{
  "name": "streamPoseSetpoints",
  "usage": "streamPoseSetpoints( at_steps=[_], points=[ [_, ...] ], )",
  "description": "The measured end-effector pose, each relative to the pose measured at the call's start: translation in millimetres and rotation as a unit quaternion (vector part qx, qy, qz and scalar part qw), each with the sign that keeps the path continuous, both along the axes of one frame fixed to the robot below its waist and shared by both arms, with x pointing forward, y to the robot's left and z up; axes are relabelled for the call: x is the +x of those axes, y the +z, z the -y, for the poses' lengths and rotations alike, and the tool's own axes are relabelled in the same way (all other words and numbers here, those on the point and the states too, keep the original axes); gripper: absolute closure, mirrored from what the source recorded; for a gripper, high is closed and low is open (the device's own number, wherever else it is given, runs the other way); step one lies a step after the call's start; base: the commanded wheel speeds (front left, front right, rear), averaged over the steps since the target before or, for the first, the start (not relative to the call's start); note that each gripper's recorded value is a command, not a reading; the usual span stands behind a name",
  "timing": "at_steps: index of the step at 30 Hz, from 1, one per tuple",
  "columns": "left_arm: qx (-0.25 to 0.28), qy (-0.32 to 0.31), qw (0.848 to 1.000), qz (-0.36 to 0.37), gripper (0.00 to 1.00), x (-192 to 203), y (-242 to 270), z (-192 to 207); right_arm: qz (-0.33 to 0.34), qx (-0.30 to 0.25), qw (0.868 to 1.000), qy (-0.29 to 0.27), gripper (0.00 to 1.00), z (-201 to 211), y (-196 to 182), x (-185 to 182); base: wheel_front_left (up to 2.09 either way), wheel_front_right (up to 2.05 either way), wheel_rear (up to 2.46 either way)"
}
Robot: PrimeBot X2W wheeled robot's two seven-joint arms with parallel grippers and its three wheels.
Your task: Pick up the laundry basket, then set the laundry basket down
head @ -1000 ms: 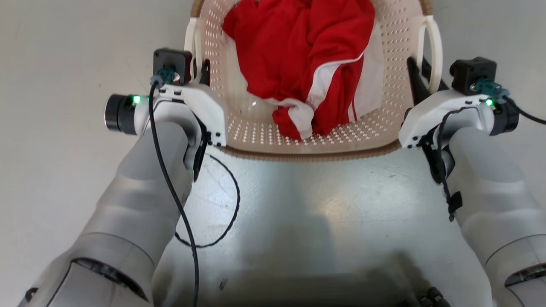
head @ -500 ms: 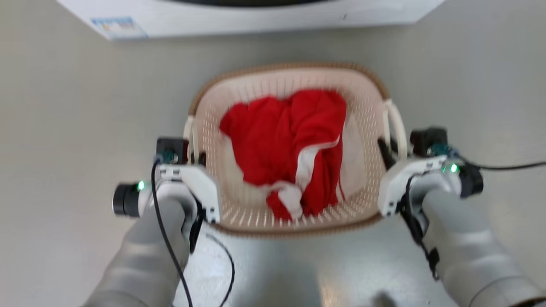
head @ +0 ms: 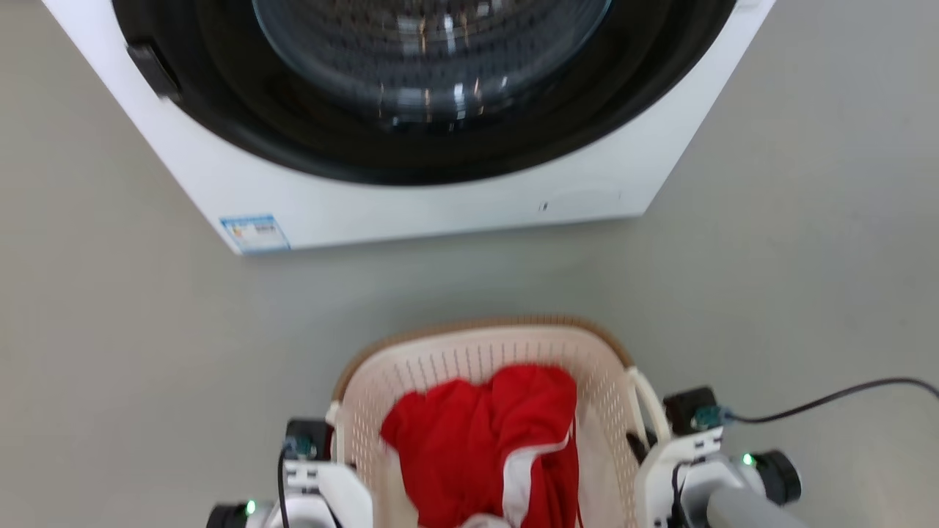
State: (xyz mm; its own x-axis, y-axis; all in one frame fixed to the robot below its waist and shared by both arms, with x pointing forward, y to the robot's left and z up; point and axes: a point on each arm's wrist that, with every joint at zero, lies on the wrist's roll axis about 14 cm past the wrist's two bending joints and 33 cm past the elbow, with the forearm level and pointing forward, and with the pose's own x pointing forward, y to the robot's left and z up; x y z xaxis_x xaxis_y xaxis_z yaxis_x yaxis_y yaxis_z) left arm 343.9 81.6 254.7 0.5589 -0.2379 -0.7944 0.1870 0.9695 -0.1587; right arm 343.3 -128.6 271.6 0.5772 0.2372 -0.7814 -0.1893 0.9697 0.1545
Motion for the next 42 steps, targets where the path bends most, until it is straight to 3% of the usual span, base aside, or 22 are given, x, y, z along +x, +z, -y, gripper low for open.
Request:
streamPoseSetpoints(
  at_steps=[18,42],
  points=[
    [0.007,-0.016,1.0,0.019,1.0,-56,31,-2,0.009,0.008,0.999,0.029,1.0,-14,33,-61,0.0,0.0,0.0],
    [0.008,-0.023,1.0,0.01,1.0,-62,27,-1,-0.012,0.017,0.999,0.024,1.0,-16,26,-71,0.0,0.0,0.0]
  ],
)
